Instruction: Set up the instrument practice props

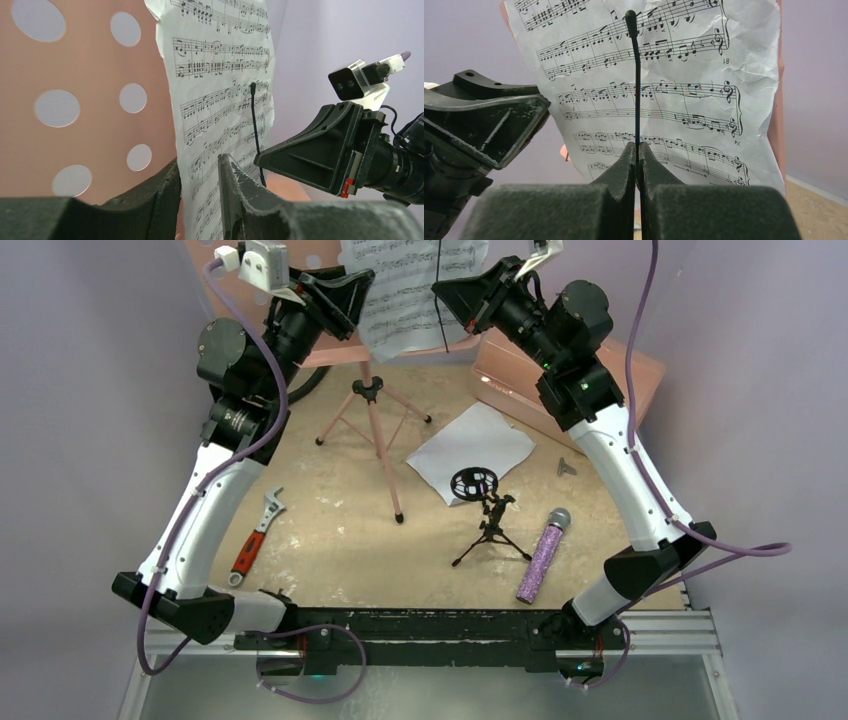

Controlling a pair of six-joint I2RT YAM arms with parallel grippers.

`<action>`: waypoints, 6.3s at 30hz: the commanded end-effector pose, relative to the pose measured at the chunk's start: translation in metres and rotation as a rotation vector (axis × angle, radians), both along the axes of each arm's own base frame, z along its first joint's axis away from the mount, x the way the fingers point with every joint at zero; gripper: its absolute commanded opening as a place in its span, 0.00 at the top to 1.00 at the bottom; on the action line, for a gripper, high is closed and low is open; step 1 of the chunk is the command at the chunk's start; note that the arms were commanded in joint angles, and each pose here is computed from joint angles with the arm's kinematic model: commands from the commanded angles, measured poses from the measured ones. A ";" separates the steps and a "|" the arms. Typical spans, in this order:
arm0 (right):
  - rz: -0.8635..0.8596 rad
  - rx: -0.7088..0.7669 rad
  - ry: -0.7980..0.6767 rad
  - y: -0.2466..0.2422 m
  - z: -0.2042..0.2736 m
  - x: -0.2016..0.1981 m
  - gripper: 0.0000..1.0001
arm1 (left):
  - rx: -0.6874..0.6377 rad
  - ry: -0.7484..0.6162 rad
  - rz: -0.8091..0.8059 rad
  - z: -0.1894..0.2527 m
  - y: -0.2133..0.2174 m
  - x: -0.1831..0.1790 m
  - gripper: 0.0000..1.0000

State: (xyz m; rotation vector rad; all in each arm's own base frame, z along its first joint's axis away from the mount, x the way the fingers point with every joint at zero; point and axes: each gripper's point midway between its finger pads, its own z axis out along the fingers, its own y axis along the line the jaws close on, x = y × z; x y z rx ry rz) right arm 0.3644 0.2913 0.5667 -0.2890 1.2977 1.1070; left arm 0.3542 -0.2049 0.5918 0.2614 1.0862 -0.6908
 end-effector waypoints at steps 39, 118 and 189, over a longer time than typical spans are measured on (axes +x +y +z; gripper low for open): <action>0.065 0.071 -0.107 -0.005 0.039 -0.032 1.00 | -0.029 -0.070 0.012 0.014 0.001 0.001 0.88; -0.375 -0.364 0.473 -0.103 -0.272 0.016 0.02 | 0.374 0.345 -0.331 -0.263 -0.001 -0.129 0.01; -0.180 0.097 1.085 -0.123 -0.494 0.074 0.15 | -0.153 1.018 -0.040 -0.364 -0.002 -0.039 0.04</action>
